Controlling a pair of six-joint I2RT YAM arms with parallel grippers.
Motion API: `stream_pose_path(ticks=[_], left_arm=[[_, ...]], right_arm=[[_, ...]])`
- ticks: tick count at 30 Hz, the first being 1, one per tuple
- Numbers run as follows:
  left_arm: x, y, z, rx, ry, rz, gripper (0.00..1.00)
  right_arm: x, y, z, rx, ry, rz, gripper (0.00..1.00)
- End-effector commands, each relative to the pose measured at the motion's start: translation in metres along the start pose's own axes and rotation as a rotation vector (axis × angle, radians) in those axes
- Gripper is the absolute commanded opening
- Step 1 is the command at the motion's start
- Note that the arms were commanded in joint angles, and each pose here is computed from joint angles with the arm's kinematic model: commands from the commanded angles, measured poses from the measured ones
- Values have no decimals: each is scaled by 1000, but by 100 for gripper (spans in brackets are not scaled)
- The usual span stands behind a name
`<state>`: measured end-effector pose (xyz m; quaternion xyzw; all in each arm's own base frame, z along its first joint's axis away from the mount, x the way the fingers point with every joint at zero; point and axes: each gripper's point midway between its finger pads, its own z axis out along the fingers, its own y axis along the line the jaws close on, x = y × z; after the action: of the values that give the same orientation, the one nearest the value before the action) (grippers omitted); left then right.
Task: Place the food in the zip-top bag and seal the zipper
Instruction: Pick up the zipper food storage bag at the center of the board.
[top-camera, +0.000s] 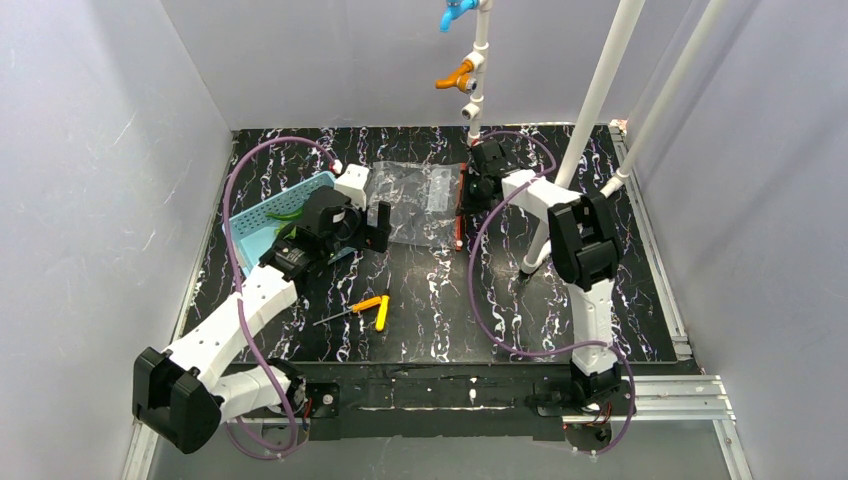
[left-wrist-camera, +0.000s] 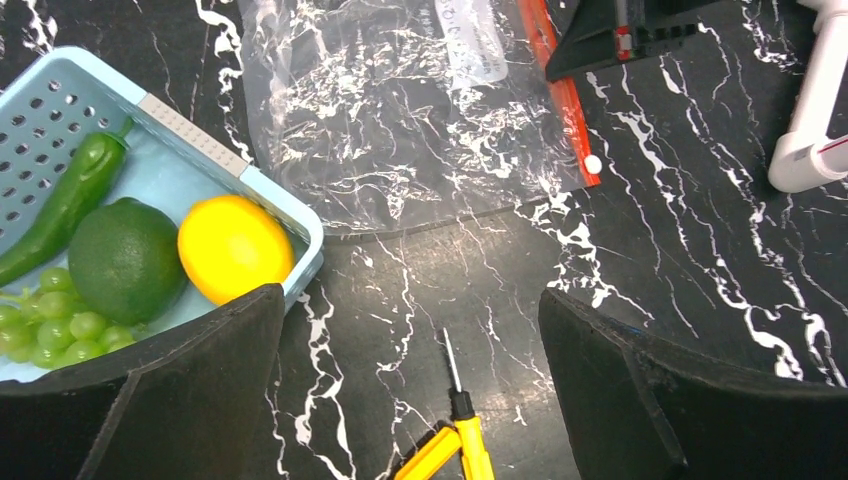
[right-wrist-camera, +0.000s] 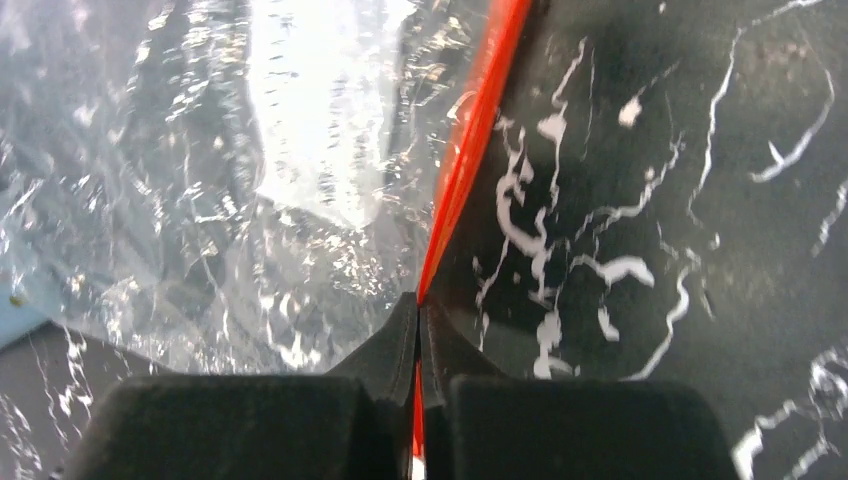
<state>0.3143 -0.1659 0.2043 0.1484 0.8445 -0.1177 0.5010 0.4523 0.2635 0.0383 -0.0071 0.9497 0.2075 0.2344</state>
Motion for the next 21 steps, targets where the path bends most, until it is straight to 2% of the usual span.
stream_pose_path(ticks=[1, 6, 10, 14, 17, 21], left_arm=[[-20, -2, -5, 69, -36, -109, 99], [-29, -17, 1, 187, 6, -280, 100], [-43, -24, -6, 244, 69, -517, 91], [-62, -40, -20, 309, 77, -709, 88], [-57, -48, -16, 329, 93, -822, 83], [-48, -65, -9, 353, 113, -863, 83]], right_arm=[[-26, 45, -71, -90, -166, -161, 1], [-3, 50, -108, -1, -209, -257, 1], [15, 46, -138, 73, -265, -334, 1], [41, 60, -180, 12, -345, -385, 1], [58, 68, -199, -23, -409, -429, 1], [80, 89, -215, -145, -430, -486, 1]])
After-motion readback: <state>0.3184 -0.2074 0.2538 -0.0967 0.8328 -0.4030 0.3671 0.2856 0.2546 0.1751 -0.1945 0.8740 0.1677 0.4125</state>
